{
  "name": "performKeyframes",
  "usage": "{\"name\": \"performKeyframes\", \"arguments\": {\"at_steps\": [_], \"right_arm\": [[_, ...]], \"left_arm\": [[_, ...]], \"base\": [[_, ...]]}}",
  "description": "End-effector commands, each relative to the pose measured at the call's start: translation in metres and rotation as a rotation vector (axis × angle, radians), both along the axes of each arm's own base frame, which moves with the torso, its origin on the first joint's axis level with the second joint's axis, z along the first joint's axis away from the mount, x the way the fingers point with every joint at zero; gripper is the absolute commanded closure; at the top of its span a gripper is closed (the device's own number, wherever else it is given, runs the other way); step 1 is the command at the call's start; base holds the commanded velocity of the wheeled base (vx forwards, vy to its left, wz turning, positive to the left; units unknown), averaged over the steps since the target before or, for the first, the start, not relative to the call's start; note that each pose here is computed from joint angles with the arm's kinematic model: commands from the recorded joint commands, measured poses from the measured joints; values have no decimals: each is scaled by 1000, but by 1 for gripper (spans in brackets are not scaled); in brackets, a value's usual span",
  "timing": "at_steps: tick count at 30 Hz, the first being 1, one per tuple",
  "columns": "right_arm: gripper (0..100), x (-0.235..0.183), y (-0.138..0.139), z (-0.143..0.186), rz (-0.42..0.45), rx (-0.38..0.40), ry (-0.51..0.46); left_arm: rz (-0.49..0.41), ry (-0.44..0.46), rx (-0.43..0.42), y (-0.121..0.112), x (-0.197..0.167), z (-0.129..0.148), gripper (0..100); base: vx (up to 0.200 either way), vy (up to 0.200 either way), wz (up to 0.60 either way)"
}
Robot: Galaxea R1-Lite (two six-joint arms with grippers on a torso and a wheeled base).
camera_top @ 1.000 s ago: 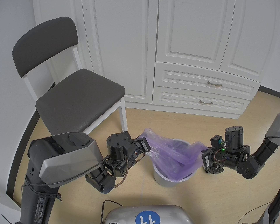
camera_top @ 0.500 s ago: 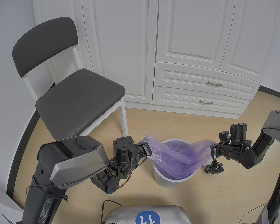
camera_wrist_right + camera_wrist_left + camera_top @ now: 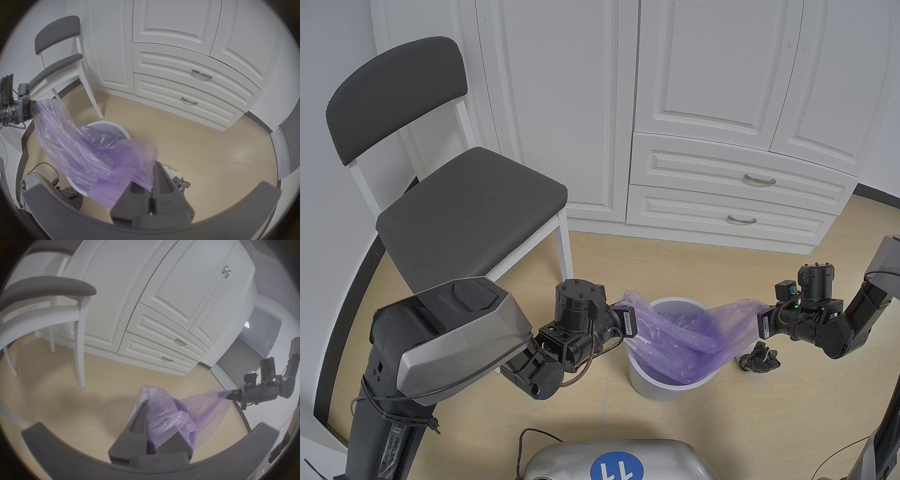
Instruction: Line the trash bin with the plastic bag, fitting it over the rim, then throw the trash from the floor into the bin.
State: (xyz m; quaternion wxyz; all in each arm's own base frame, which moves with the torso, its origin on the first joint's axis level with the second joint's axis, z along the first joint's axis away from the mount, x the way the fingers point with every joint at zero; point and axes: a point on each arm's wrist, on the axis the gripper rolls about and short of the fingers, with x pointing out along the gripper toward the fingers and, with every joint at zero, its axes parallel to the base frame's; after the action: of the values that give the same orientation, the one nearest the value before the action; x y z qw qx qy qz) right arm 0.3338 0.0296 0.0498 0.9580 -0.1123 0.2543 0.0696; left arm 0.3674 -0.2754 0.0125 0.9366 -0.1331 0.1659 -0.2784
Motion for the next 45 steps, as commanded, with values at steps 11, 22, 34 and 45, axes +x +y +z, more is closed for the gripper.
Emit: {"name": "performKeyframes", "arguments": {"at_steps": [11,22,34,45], "right_arm": [[100,-14,9,20,30,4,18],[100,-16,12,24,39,5,9],[100,-18,17,23,57,5,14],[100,-26,19,24,65,-6,91]], "left_arm": [[-33,-15,32,-17,18,-10,100],[-78,-197,-121,-39,11,-7,100],[-97,-7,22,-39,1,-3,100],[-79,213,-64,-52,39,1,100]], "base": [[0,0,0],[0,0,0],[0,0,0],[0,0,0]]}}
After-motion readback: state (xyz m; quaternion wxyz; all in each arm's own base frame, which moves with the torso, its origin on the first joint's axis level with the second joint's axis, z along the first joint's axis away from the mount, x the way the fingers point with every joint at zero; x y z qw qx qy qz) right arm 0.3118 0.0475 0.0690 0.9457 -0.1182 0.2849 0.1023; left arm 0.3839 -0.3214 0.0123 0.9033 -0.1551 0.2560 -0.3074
